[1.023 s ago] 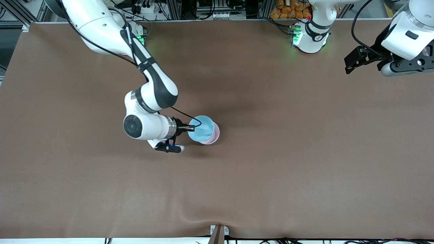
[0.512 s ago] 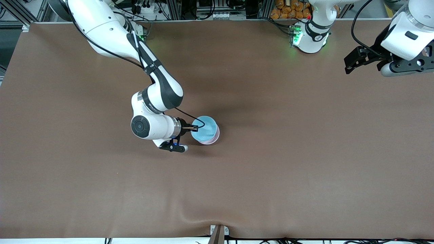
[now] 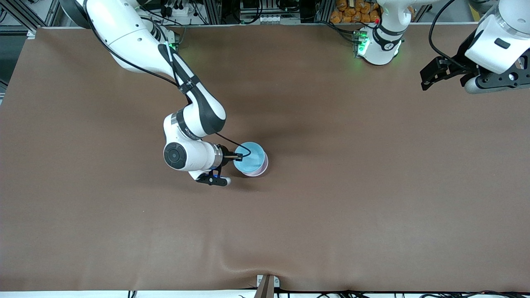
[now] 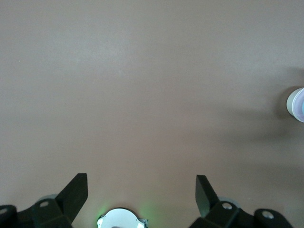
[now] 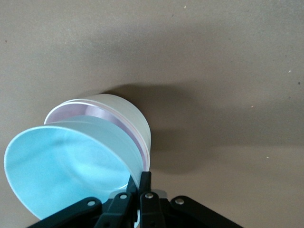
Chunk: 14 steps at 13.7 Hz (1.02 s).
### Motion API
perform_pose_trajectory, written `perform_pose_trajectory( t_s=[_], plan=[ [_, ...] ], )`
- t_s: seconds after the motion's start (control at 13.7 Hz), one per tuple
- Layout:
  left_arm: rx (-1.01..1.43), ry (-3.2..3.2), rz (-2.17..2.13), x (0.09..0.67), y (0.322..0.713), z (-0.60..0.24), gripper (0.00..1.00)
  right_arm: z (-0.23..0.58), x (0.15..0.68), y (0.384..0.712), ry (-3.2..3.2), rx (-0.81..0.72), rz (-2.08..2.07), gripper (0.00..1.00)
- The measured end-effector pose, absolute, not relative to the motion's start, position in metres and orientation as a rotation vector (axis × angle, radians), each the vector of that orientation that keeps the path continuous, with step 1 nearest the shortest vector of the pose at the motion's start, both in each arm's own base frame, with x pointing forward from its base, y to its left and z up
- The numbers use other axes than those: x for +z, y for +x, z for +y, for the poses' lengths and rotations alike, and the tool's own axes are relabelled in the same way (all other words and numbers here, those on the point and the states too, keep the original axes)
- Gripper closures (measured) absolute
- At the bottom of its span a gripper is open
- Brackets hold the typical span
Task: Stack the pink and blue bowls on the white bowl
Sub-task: 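Lower the blue bowl into the pink bowl and open the right gripper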
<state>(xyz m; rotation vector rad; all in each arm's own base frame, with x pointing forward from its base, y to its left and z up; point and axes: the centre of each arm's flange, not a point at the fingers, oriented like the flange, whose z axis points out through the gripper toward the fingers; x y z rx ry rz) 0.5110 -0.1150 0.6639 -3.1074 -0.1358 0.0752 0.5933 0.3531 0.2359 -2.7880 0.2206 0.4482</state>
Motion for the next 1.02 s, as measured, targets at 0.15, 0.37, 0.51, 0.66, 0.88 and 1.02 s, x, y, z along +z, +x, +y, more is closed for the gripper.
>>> perform_pose_trajectory(
  t_s=[0.15, 0.37, 0.51, 0.66, 0.88, 1.02],
  plan=[
    [0.076, -3.107, -0.136, 0.6638, 0.511, -0.115, 0.0, 0.3549, 0.2349, 0.5928, -2.789, 0.44, 0.219, 0.97],
    [0.076, -3.107, -0.136, 0.6638, 0.511, -0.115, 0.0, 0.3559, 0.2345, 0.5949, -2.832, 0.379, 0.174, 0.81],
    [0.076, -3.107, -0.136, 0.6637, 0.511, -0.115, 0.0, 0.3536, 0.2336, 0.5957, -2.937, 0.312, 0.061, 0.6],
    [0.076, -3.107, -0.136, 0.6637, 0.511, -0.115, 0.0, 0.3583, 0.2333, 0.5928, -2.973, 0.29, 0.005, 0.39],
    [0.076, -3.107, -0.136, 0.6637, 0.511, -0.115, 0.0, 0.3606, 0.2363, 0.5938, -2.978, 0.275, -0.007, 0.08],
    [0.076, -3.107, -0.137, 0.6637, 0.511, -0.1146, 0.0, 0.3591, 0.2428, 0.5996, -2.975, 0.252, -0.001, 0.0]
  ],
)
